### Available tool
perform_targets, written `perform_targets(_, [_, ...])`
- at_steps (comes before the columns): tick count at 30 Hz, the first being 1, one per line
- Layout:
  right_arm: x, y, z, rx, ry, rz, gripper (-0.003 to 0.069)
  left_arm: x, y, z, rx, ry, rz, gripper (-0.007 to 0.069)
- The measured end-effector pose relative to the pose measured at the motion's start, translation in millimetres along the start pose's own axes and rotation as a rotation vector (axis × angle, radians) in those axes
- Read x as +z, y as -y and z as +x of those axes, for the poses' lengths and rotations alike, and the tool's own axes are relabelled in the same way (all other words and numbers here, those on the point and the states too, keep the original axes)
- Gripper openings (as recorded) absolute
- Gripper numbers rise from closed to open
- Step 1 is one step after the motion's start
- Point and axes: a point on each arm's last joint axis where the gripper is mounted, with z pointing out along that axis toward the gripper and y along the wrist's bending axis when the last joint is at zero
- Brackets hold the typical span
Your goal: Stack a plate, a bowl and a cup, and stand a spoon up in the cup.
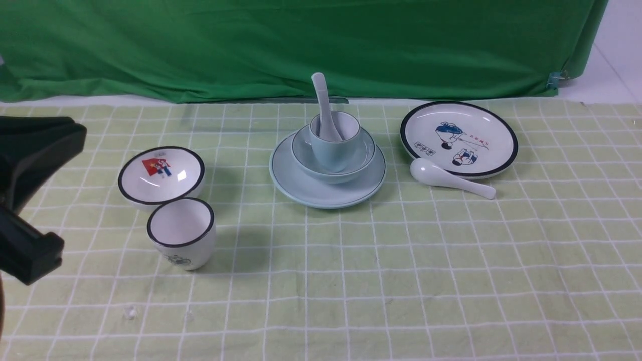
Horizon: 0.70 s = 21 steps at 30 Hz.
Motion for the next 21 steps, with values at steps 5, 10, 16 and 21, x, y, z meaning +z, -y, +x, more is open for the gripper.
perform_targets(5, [0, 0, 0, 0.000, 0.000, 0.000, 0.0051, 0, 0, 0, 0.000, 0.000, 0.000, -0.0030])
perform_targets(10, [0, 0, 0, -0.001, 0.000, 0.000, 0.0068, -7, 3, -2, 0.021, 0.031, 0.018, -0.0030])
perform_targets(16, [0, 0, 0, -0.001, 0.000, 0.000, 0.0089, -51, 0, -5, 0.070, 0.153, -0.058, -0.0030])
perform_targets(21, [0, 0, 0, -0.001, 0.000, 0.000, 0.0099, -89, 0, 15, 0.087, 0.168, -0.212, -0.0029])
